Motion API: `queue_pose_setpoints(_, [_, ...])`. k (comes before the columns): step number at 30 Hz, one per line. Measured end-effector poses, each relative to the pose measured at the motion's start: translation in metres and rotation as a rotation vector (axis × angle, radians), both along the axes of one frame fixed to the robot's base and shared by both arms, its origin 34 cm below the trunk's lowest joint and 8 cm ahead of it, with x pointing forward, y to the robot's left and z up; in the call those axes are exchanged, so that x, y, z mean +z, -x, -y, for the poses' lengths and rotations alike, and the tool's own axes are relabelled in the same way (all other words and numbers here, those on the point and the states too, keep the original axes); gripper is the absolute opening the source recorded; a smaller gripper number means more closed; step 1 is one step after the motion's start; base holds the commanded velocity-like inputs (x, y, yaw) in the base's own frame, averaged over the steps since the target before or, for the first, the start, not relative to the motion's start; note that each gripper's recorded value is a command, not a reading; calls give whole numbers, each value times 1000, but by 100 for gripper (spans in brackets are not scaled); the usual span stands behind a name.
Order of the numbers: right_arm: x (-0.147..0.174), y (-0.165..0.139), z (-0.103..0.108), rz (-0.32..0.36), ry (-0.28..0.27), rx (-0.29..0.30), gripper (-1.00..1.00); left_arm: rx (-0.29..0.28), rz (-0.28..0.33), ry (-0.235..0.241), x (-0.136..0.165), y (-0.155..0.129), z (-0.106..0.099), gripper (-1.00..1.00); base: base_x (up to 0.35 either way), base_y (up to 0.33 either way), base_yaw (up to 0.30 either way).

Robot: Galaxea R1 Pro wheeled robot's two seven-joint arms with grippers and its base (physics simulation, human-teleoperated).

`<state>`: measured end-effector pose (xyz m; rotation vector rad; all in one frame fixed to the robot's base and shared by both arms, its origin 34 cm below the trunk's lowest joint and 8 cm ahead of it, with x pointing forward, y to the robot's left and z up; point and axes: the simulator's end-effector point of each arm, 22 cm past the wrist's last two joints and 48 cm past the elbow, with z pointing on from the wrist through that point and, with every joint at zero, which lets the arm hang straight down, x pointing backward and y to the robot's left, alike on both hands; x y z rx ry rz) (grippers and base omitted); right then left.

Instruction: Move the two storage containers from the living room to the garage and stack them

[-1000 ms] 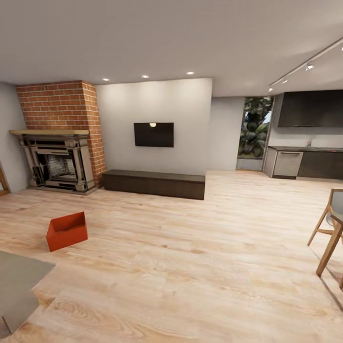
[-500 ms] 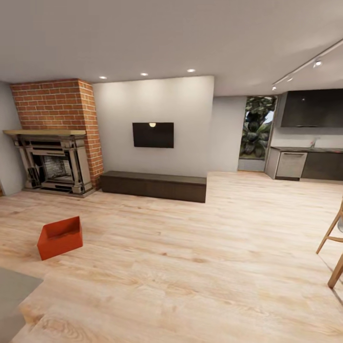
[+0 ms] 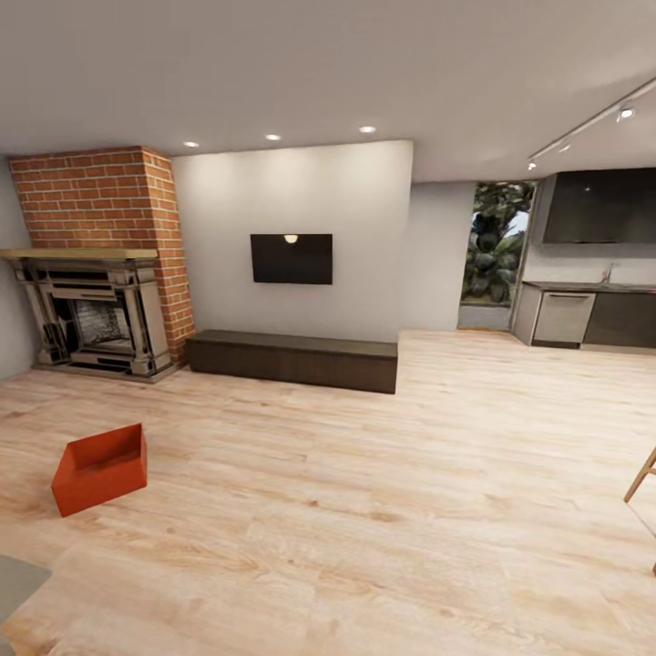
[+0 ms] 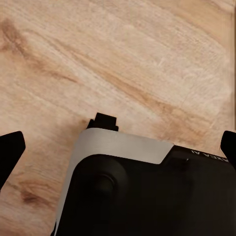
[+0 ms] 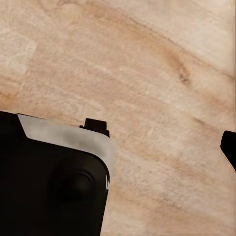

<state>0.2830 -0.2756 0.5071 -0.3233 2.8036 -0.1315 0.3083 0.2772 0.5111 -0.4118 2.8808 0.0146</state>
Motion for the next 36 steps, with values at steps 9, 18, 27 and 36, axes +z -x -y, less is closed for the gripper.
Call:
queue_pose_setpoints(9, [0,0,2,-2,1,3,100,-1,0,0,0,0,0,100,327,0,0])
queue_pose_setpoints(18, [0,1,3,-4,2,6,100,0,0,0,0,0,0,100,327,0,0])
queue_pose_setpoints(27, [0,1,5,-4,5,7,100,0,0,0,0,0,0,100,327,0,0])
queue_pose_setpoints(36, [0,1,3,-4,2,5,100,0,0,0,0,0,0,100,327,0,0])
